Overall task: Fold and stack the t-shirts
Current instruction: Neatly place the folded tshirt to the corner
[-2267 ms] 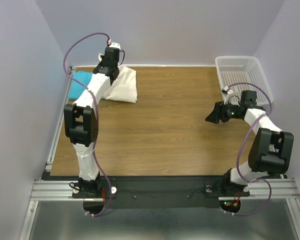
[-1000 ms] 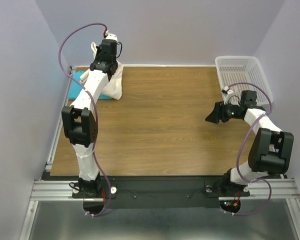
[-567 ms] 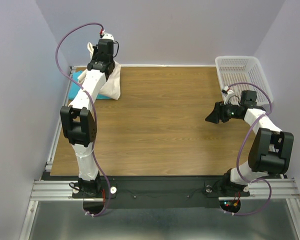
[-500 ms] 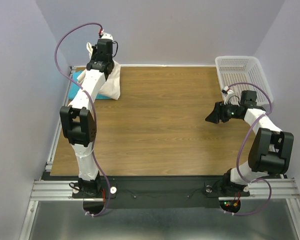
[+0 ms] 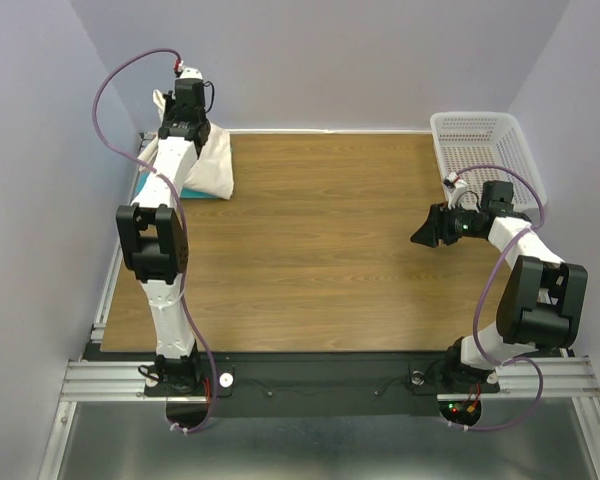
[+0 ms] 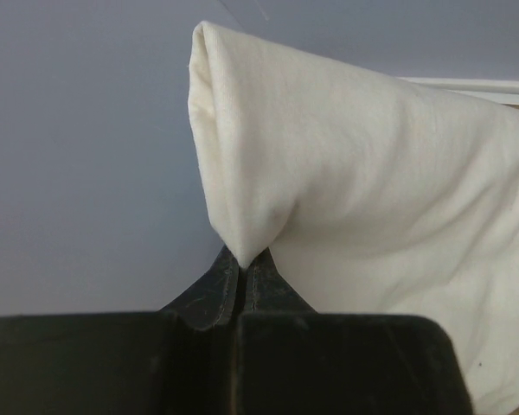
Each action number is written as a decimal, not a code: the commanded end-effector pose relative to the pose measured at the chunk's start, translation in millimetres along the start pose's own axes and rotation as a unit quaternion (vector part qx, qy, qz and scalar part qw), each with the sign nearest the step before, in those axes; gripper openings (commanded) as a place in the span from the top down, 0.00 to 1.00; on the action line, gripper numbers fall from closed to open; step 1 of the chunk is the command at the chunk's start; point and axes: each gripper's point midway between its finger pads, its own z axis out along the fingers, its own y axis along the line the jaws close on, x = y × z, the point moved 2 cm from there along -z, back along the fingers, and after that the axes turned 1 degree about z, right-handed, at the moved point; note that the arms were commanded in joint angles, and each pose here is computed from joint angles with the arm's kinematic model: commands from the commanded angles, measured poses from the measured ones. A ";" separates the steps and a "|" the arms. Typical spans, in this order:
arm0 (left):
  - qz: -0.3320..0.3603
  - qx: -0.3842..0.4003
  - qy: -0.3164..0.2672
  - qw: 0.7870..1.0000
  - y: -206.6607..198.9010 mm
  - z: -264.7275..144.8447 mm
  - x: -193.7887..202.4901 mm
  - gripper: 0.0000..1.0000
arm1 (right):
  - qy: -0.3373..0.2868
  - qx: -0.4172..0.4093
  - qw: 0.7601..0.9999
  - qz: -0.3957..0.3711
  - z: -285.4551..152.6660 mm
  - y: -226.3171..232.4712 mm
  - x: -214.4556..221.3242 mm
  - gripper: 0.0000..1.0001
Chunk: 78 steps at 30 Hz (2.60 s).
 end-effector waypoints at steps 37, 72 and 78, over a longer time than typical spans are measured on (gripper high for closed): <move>-0.078 -0.070 -0.012 0.994 11.6 93.0 12.1 0.36 | -0.006 -0.017 1.000 0.003 3.4 0.2 -7.1 0.34; -0.183 0.376 -0.015 0.908 -145.1 -146.5 -3.8 0.17 | -0.022 0.004 0.988 -0.151 -29.2 21.5 -25.7 0.34; -0.205 0.470 -0.073 0.855 -145.7 -192.8 -3.4 0.17 | -0.016 0.037 0.991 -0.130 -38.0 18.8 -36.2 0.34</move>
